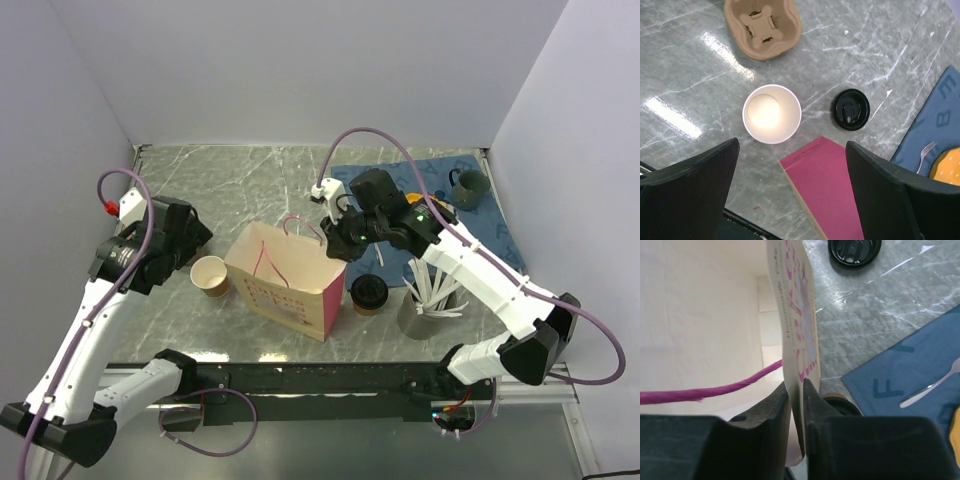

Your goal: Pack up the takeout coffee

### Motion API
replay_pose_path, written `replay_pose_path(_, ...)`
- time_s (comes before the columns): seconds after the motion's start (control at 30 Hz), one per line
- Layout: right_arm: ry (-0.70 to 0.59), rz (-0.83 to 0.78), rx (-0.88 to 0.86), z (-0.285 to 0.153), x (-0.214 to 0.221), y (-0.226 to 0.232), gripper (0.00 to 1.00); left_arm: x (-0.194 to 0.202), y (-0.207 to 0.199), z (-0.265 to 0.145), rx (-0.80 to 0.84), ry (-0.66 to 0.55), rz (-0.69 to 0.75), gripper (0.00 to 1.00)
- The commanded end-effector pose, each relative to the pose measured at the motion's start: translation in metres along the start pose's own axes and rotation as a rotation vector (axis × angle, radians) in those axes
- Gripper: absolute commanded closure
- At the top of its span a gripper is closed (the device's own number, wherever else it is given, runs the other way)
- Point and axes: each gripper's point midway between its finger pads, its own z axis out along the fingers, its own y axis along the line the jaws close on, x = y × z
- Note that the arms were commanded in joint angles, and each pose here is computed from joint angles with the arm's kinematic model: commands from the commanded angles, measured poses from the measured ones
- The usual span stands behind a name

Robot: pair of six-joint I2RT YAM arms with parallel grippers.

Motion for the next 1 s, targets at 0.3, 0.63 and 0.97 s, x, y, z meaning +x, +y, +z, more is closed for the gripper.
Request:
replay_pose_path(0.3, -0.086, 0.018, 0.079, -0.029, -0.045, -0.005, 0.41, -0.032, -0.01, 0.017, 0.013, -0.044, -0.2, 0.24)
replay_pose_path(0.63, -0.174, 0.216, 0.028, -0.079, -0.059, 0.027, 0.3, -0.053, 0.025, 0.106, -0.189, 0.014, -0.17, 0.29)
replay_pose_path(0.97, -0.286, 0.374, 0.03, -0.108, -0.04, 0.041, 0.3, -0.091, 0.045, 0.18, -0.319, 0.087, 0.098, 0.19)
